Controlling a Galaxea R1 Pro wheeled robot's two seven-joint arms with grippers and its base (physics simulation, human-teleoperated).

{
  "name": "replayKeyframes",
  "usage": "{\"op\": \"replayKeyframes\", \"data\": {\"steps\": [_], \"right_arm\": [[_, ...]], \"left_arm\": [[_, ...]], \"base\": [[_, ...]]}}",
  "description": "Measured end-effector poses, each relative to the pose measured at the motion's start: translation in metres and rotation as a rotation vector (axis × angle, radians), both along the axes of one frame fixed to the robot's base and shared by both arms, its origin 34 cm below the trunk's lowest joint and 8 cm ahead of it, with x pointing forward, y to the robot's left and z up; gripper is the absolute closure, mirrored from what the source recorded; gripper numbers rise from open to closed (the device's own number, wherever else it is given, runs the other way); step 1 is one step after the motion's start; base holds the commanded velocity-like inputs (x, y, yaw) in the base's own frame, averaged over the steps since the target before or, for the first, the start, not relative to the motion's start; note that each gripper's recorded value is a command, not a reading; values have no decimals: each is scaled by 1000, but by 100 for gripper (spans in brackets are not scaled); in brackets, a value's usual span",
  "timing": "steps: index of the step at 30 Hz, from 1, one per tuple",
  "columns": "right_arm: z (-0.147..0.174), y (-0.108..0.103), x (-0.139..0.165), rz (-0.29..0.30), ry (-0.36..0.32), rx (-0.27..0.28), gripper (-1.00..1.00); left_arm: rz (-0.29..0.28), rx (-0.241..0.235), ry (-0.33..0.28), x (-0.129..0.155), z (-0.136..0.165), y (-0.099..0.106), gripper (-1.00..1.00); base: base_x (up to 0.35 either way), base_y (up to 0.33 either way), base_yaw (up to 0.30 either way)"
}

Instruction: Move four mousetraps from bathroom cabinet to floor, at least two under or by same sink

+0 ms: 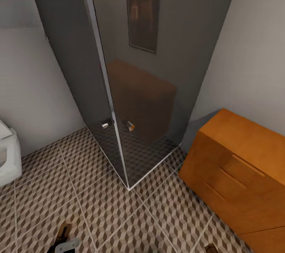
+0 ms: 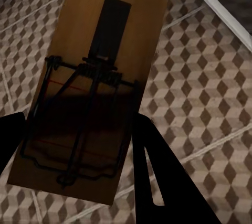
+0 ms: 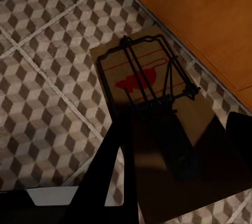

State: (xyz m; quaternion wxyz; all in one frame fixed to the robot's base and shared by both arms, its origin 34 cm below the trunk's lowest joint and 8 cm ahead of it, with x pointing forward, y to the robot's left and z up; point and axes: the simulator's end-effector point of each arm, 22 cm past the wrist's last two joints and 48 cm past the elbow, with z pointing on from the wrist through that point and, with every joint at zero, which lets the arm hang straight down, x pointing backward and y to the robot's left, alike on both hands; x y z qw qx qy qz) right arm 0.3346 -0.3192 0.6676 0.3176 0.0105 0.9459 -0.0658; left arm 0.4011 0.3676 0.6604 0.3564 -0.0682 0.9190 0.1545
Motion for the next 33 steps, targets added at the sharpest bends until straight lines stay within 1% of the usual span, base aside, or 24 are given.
{"op": "replayKeyframes", "data": {"steps": [33], "right_arm": [[8, 2, 12, 4, -35, 2, 100]], "left_arm": [[0, 0, -36, 12, 11, 0, 100]], "base": [[0, 0, 215]]}}
